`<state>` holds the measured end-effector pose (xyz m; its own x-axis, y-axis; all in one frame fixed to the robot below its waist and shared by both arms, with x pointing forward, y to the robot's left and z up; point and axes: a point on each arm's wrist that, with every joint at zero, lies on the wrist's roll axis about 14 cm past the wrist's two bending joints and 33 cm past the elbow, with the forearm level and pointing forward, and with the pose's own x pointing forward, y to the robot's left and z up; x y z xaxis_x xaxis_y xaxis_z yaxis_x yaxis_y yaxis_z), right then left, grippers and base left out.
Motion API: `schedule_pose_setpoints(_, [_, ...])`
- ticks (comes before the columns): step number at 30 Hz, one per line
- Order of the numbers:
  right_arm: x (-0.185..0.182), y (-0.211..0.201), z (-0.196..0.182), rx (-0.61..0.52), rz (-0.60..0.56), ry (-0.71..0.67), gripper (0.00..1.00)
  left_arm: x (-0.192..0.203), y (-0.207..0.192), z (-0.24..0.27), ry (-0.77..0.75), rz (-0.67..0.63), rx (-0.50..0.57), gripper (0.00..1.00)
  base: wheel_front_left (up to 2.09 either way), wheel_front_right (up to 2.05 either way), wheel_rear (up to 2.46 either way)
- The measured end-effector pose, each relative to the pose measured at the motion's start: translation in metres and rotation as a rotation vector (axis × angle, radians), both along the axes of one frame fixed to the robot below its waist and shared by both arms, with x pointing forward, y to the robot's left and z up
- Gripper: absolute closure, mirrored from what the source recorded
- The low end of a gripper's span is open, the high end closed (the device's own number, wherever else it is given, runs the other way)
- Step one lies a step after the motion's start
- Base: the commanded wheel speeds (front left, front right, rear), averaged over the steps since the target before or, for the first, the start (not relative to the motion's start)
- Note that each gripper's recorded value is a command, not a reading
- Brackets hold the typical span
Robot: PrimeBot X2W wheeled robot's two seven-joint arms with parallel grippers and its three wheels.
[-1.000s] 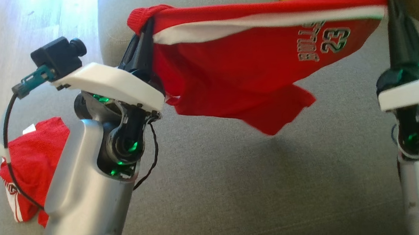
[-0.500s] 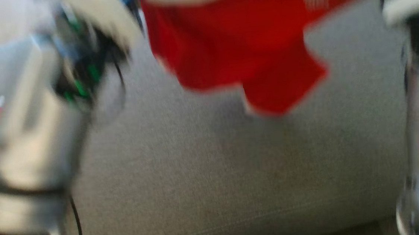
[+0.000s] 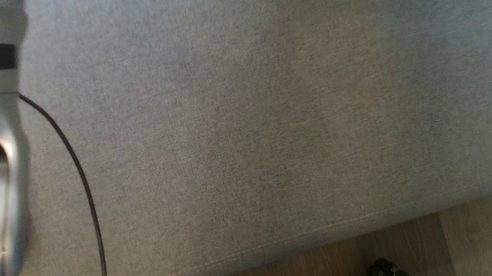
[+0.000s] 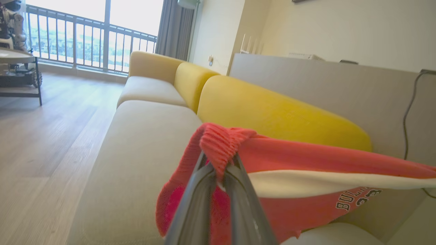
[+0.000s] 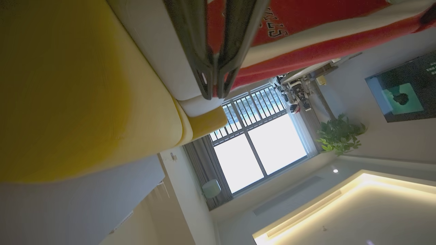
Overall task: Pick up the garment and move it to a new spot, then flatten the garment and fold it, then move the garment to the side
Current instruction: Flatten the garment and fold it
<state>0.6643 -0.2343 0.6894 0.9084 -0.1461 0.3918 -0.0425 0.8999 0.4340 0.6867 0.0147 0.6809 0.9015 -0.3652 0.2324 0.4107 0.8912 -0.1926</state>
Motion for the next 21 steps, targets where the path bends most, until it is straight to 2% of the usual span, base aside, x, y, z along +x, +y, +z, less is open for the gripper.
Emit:
schedule_pose_setpoints(3, [0.015,0.013,-0.057,-0.015,0.032,0.139,1.0,0.01,-0.001,-0.057,0.097,0.001,0.04,1.0,0.0,0.0,0.0])
schedule_pose_setpoints(6, [0.018,0.034,-0.101,-0.011,0.091,0.248,1.0,0.005,0.005,-0.114,0.193,-0.002,0.128,1.0,0.0,0.0,0.0])
schedule_pose_setpoints(8, [0.014,0.046,-0.125,-0.06,0.124,0.319,1.0,-0.004,0.01,-0.148,0.254,-0.012,0.182,1.0,0.0,0.0,0.0])
schedule_pose_setpoints(12, [-0.007,0.053,-0.188,-0.144,0.178,0.561,1.0,-0.034,0.019,-0.211,0.393,-0.033,0.267,1.0,0.0,0.0,0.0])
schedule_pose_setpoints(16, [-0.027,0.055,-0.216,-0.267,0.221,0.709,1.0,-0.062,0.026,-0.239,0.46,-0.051,0.299,1.0,0.0,0.0,0.0])
schedule_pose_setpoints(21, [-0.054,0.048,-0.234,-0.32,0.244,0.827,1.0,-0.098,0.036,-0.262,0.505,-0.08,0.4,1.0,0.0,0.0,0.0])
